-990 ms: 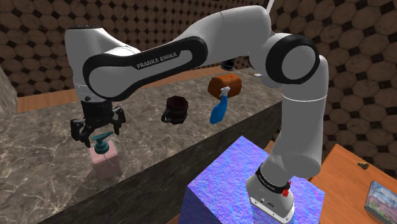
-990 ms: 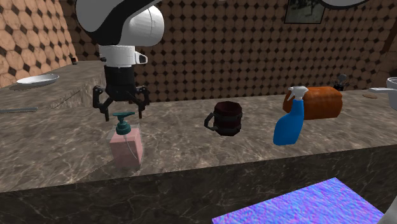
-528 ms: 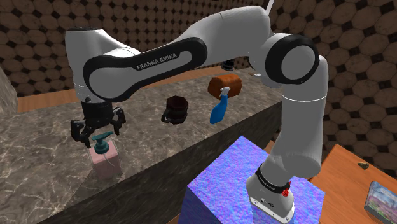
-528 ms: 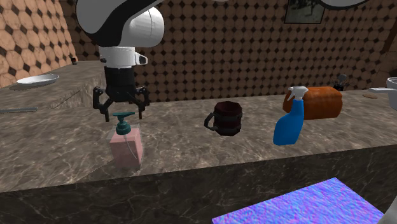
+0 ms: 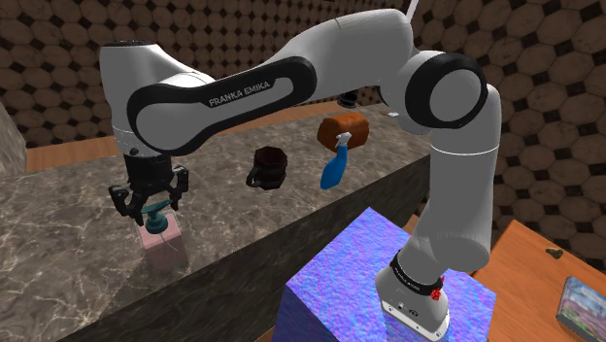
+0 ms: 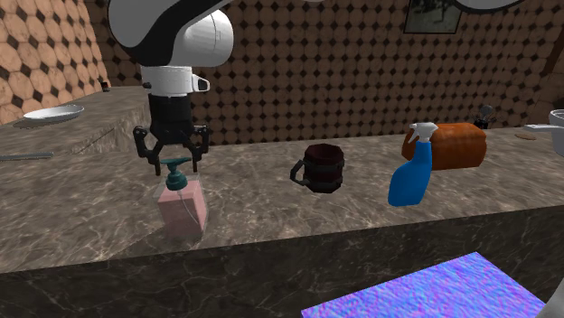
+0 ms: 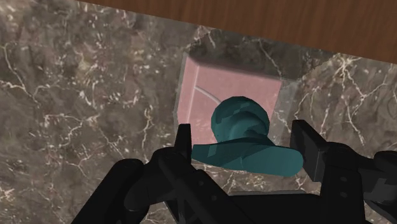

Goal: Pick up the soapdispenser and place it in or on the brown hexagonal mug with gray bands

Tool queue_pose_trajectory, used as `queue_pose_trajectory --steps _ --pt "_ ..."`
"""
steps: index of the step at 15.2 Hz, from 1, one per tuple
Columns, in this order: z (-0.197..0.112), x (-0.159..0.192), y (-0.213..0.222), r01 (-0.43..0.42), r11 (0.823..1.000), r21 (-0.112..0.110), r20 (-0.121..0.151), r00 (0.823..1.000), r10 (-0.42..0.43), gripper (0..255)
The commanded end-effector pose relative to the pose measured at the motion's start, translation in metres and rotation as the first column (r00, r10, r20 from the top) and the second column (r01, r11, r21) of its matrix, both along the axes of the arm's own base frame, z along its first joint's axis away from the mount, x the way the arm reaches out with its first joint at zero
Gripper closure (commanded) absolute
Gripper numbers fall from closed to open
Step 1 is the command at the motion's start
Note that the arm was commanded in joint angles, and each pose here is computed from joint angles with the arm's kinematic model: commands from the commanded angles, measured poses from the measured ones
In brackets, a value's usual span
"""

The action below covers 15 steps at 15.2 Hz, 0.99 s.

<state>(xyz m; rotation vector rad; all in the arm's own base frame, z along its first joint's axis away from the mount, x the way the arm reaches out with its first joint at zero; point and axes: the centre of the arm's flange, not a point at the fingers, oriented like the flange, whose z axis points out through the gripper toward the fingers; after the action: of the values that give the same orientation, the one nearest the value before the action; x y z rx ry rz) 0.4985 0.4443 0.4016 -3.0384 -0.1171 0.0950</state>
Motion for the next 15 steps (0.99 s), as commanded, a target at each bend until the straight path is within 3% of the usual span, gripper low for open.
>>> queue_pose_trajectory --steps 1,15 --pt "-0.001 0.0 0.0 -0.001 1.0 -0.001 -0.002 1.0 0.001 255" --pt "0.068 0.0 0.0 -0.001 1.0 -0.001 -0.002 1.0 0.001 255"
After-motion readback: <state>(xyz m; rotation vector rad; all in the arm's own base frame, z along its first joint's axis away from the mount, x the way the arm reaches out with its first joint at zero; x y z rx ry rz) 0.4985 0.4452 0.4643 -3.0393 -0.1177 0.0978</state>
